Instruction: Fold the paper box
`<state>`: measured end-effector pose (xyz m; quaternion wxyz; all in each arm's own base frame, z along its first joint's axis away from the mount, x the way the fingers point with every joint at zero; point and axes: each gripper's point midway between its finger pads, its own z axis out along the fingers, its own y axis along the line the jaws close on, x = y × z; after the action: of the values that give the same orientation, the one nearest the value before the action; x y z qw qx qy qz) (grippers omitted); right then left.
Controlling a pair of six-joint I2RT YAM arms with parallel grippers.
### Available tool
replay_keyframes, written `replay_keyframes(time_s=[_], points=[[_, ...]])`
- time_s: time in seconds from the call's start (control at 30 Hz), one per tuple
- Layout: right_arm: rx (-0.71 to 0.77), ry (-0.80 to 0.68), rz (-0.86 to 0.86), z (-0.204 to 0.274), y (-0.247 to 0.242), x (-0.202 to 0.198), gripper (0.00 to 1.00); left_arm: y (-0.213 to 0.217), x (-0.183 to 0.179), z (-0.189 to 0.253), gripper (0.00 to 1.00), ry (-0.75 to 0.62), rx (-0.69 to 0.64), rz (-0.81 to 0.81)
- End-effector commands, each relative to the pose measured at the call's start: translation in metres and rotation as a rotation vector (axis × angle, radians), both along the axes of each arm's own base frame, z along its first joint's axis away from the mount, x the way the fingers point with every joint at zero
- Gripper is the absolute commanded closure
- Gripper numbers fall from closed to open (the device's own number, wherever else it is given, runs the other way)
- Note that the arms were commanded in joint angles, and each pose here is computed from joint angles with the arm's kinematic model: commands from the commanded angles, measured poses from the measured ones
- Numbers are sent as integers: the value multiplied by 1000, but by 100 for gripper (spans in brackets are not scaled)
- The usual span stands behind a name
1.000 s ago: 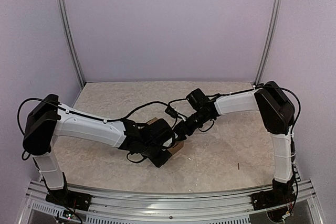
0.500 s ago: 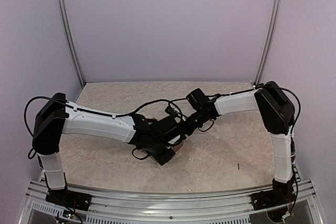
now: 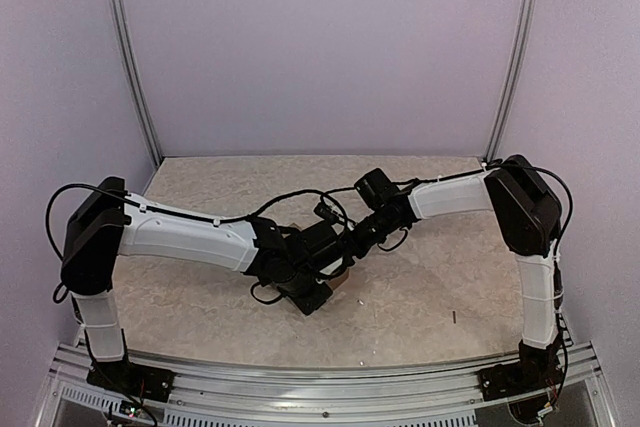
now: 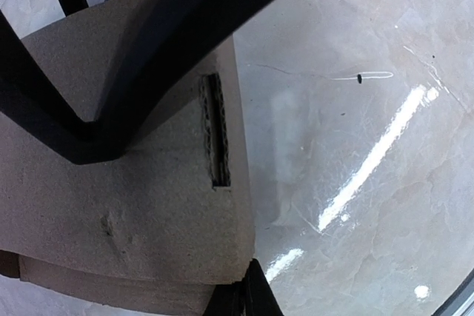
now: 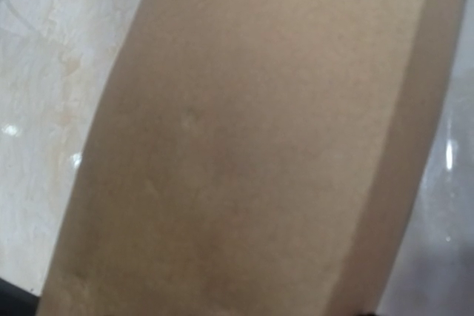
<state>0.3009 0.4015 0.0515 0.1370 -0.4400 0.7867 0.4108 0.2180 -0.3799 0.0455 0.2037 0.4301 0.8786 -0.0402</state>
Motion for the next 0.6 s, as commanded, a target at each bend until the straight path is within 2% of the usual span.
replay_keyframes(time_s=[0.0, 0.27, 0.57], points=[[-104, 78, 56, -24, -7, -35, 32, 9, 27, 21, 95, -120, -26, 59], [-104, 73, 50, -22, -10, -31, 32, 11, 17, 21, 87, -121, -29, 48], [-102, 71, 42, -21, -12, -27, 32, 15, 4, 41, 76, -132, -51, 34]])
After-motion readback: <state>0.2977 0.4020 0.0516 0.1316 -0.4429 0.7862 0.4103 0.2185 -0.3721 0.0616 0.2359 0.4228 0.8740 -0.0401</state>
